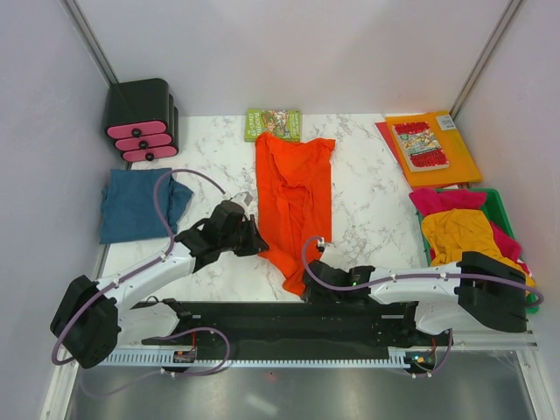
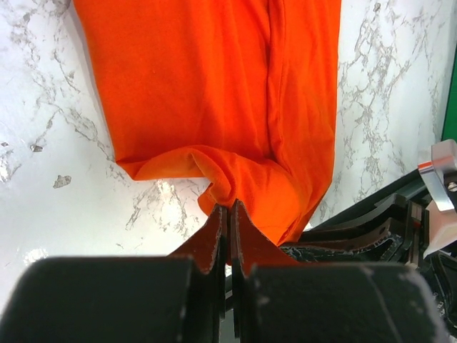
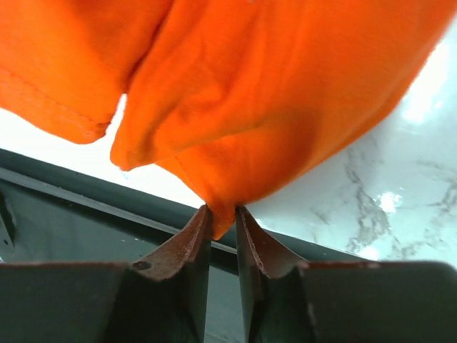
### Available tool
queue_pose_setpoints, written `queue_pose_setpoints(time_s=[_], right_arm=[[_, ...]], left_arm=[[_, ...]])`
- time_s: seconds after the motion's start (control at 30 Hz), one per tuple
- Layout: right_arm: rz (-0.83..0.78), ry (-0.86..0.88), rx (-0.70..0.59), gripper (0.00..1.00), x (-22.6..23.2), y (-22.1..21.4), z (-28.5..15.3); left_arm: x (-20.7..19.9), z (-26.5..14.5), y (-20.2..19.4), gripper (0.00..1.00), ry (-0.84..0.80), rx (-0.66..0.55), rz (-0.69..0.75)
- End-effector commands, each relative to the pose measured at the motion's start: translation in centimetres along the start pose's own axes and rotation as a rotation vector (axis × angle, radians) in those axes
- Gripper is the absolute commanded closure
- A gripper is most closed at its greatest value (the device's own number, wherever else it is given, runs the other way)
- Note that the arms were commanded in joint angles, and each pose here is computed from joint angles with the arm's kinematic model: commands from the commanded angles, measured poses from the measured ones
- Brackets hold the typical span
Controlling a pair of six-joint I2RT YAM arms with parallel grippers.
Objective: Fold and stack the t-shirts
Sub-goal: Grab the bottom of the folded rectangular tshirt with both arms, then fold the folded rectangular tshirt in 1/3 of the way
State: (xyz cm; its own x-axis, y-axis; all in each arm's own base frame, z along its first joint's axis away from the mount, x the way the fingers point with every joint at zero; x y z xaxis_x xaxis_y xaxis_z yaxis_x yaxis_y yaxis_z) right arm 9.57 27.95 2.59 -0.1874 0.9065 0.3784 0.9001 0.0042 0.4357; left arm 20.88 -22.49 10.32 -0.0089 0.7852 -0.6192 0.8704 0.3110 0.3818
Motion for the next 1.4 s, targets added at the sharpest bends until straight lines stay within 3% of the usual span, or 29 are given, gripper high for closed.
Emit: queue_pose_setpoints(time_s=[0.0,0.07,0.13,0.2,0.3,0.67,1.37], right_arm=[[-0.007,-0.105,-0.029,0.69,-1.9,0.2,-0.4],[-0.012,-0.122,-0.026,0.63,-2.2,0.0,-0.2],[-0.018,-0.138,-0.029,0.66,-2.5,-0.2,-0.1],[-0.013,-0.148,-0.035,0.85,-2.7,-0.1,0.0],[-0.011,-0.164,-0.054,1.00,-2.7,0.4,-0.3],[-0.099,-0.268,-0.260,1.00,-1.8,6.7,-6.6],[-0.138,-0.300,-0.210,1.00,-3.9,3.3,-8.3]], left_arm=[[0.0,-0.4,-0.3,0.98,-0.012,-0.004,0.002],[0.2,-0.5,-0.4,0.98,-0.010,-0.003,0.002],[0.3,-0.5,-0.5,0.98,-0.008,-0.003,0.001],[0.3,-0.6,-0.5,0.98,-0.011,-0.005,0.002],[0.4,-0.8,-0.6,0.98,-0.011,-0.007,0.002],[0.6,-2.3,-0.9,0.98,-0.014,-0.014,-0.007],[2.5,-4.2,-8.1,0.98,0.018,0.100,-0.031]])
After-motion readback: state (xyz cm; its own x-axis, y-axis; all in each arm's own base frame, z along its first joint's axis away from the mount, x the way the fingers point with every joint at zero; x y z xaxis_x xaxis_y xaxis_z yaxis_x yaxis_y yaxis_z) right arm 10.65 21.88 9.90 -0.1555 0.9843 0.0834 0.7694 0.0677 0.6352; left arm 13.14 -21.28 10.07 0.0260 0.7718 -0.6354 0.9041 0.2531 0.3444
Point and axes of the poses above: each gripper's point midway between its finger pads, its own z axis out along the fingers, its own x axis along the line the jaws close on, y = z × x, the point moved 1 cm from there along -z, back along the fingers, and after that the axes turned 10 degrees about -z, right-handed, at the moved point
